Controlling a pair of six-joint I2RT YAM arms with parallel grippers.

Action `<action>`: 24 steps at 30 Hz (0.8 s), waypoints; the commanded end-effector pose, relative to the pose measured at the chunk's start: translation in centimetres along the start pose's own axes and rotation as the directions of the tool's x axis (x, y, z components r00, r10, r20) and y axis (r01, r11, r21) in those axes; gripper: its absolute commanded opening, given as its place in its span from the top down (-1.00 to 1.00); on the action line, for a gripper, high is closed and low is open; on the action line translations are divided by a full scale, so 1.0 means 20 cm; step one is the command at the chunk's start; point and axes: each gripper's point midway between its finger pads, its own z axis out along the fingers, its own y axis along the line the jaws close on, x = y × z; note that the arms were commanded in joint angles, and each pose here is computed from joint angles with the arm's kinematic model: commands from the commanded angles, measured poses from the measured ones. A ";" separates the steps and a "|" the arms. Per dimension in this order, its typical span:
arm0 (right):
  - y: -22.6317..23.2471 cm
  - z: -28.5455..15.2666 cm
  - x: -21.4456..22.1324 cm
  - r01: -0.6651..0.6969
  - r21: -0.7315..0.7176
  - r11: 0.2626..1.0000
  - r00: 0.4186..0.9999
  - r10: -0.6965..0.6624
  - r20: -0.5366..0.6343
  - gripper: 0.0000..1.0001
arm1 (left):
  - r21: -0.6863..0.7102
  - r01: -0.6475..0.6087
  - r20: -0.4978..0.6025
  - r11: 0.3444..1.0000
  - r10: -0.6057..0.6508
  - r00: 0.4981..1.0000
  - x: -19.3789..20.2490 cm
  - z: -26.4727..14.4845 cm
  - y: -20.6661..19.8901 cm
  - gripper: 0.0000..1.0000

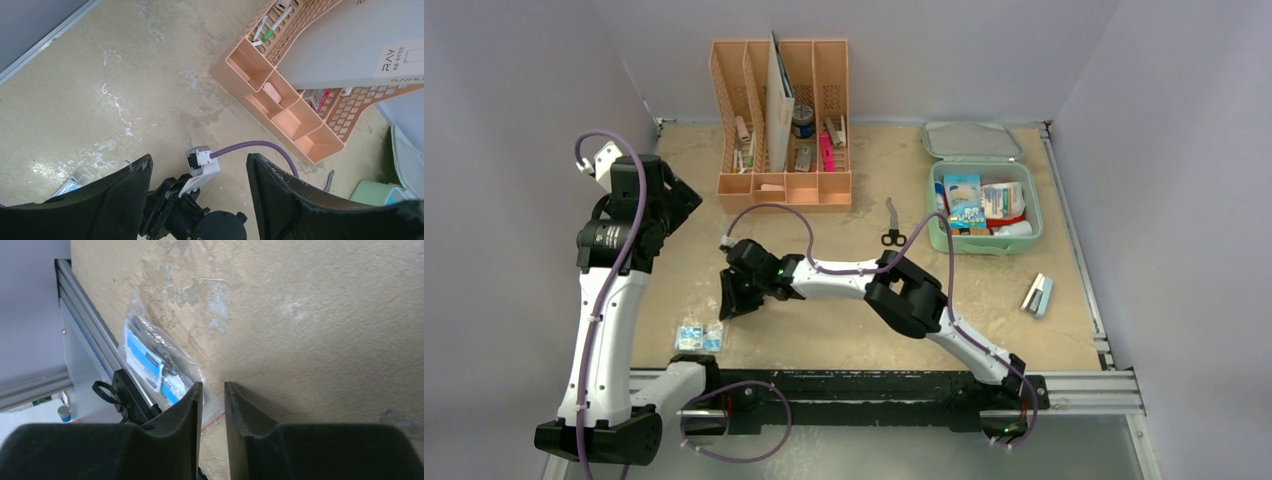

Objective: Organize the medicine kit
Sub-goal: Move the medical item to the center of the board.

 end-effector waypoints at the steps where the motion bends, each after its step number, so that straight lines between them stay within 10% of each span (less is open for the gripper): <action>1: -0.20 0.05 0.11 -0.002 0.144 0.990 0.999 0.008 -0.045 0.59 | 0.056 0.016 -0.011 0.998 -0.015 1.000 0.01 -0.01 -0.06 -0.36; 7: -0.19 0.02 0.11 0.022 0.138 0.990 0.999 -0.016 -0.046 1.00 | 0.063 0.019 -0.009 0.998 -0.018 1.000 0.01 -0.02 -0.06 -0.36; 24: -0.37 -0.39 0.15 0.136 0.279 0.951 0.990 -0.137 -0.015 1.00 | -0.005 -0.030 -0.054 1.000 0.030 0.998 0.17 0.08 0.06 -0.36</action>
